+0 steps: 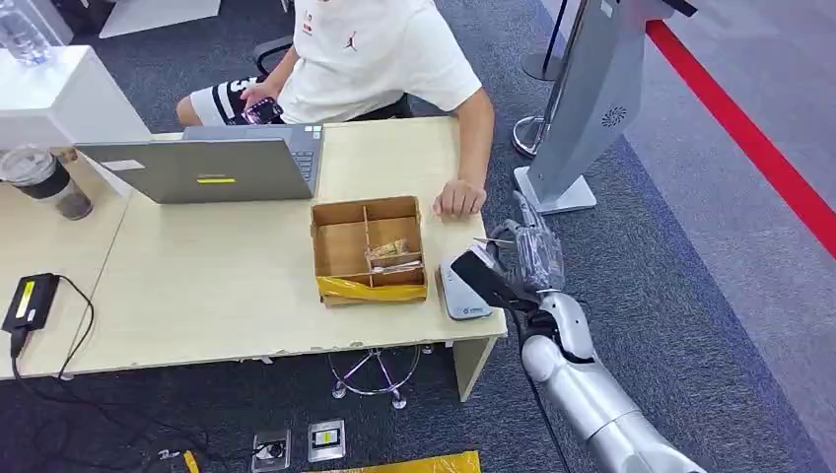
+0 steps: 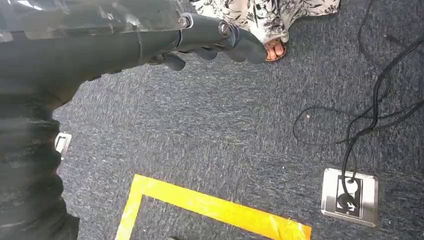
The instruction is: Pass the card to the sensor for recognition and then transmit it.
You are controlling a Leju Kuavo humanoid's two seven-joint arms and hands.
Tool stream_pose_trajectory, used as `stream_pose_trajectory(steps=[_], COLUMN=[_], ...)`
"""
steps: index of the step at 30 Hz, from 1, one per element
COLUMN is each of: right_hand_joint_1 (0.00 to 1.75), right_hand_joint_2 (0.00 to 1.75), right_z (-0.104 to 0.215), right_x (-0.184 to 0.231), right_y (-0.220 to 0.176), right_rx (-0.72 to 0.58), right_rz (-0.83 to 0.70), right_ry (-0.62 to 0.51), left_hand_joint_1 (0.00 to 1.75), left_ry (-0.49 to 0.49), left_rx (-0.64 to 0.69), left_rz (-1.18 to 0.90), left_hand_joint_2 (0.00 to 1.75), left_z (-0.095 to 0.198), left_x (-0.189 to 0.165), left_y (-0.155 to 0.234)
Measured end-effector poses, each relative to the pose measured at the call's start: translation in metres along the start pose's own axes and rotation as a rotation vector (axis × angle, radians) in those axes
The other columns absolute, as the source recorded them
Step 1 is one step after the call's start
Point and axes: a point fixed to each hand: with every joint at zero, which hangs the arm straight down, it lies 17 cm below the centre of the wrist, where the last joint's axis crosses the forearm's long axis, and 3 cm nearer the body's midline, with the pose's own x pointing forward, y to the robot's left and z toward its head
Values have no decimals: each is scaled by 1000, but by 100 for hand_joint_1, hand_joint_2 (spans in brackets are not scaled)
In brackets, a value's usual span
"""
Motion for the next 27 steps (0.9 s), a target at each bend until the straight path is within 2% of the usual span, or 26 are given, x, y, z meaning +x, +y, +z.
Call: stream_pose_trajectory(steps=[6, 27], right_hand_joint_1=[175, 175], right_hand_joint_2=[175, 175], right_z=[4, 29], right_x=[2, -36], right_y=[17, 67], right_rx=[53, 177], right_rz=[-16, -12], right_ry=[2, 118], left_hand_joint_1=[0, 0], left_ry=[-2, -5], left_rx=[-1, -3], left_rz=[0, -3], left_hand_joint_2=[175, 175], left_z=[0, 0], left_x=[1, 4], left_y=[0, -1])
